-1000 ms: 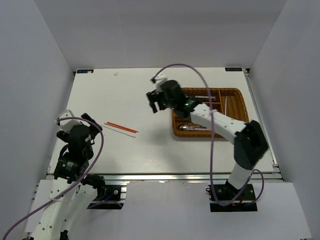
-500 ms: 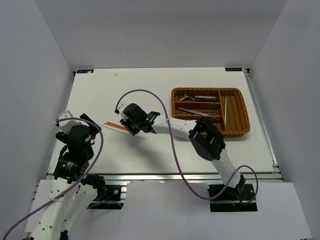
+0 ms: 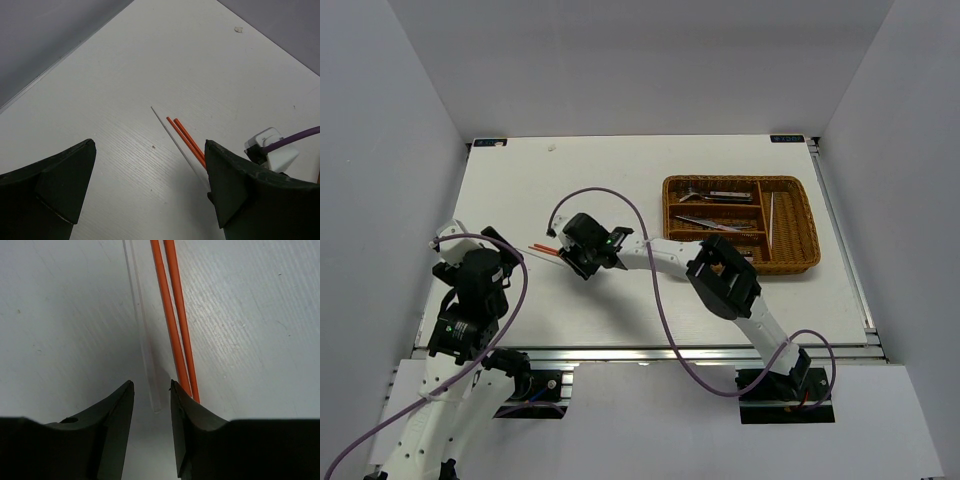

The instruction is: Sort the eating utensils into containers

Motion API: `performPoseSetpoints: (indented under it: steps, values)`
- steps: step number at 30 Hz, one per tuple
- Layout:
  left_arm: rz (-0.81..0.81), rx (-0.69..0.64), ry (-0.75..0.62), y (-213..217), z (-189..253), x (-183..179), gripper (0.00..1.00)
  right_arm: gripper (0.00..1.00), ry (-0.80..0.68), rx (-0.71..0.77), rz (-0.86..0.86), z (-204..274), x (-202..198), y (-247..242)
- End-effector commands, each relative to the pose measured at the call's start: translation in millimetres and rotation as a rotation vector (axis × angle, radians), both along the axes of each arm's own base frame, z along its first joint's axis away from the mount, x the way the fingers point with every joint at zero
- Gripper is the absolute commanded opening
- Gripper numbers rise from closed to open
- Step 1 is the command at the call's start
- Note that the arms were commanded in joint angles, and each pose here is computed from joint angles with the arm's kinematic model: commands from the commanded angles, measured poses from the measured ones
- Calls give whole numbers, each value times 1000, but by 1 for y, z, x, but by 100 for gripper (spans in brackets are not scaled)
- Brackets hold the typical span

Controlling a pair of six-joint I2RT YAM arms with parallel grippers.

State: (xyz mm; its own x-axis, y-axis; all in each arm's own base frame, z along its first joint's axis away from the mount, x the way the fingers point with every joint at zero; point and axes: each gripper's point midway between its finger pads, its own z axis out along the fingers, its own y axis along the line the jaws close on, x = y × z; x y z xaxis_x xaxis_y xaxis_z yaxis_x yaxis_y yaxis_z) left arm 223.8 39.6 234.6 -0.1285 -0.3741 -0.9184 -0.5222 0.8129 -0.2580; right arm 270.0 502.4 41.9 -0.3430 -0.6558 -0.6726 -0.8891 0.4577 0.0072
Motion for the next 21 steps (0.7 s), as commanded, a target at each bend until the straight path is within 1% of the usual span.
performPoseSetpoints:
  steps: [1, 7, 9, 11, 14, 18, 19, 20, 21]
  values:
    - [2, 2, -4, 0, 5, 0, 98, 41, -2, 20, 46, 7, -3, 13]
    - [2, 2, -2, 0, 4, 0, 98, 39, 11, -16, 68, -11, -11, 11]
    - [2, 2, -2, 0, 4, 0, 98, 37, 13, -42, 77, -21, -13, 10]
    - [2, 4, 0, 0, 4, 0, 98, 31, 16, -86, 77, -34, -15, 7]
    - [3, 3, -1, 1, 4, 0, 98, 26, 45, -124, 97, -48, -24, 4]
    - [4, 2, -3, 1, 4, 0, 98, 17, 115, -122, 149, -59, -51, 4]
    - [5, 2, -3, 1, 4, 0, 98, 5, 122, -111, 162, -55, -57, 7]
    - [5, 1, -6, 1, 5, -1, 98, 0, 131, -94, 166, -49, -62, 10]
    - [5, 3, -4, 1, 4, -1, 98, 0, 142, -74, 178, -43, -68, 13]
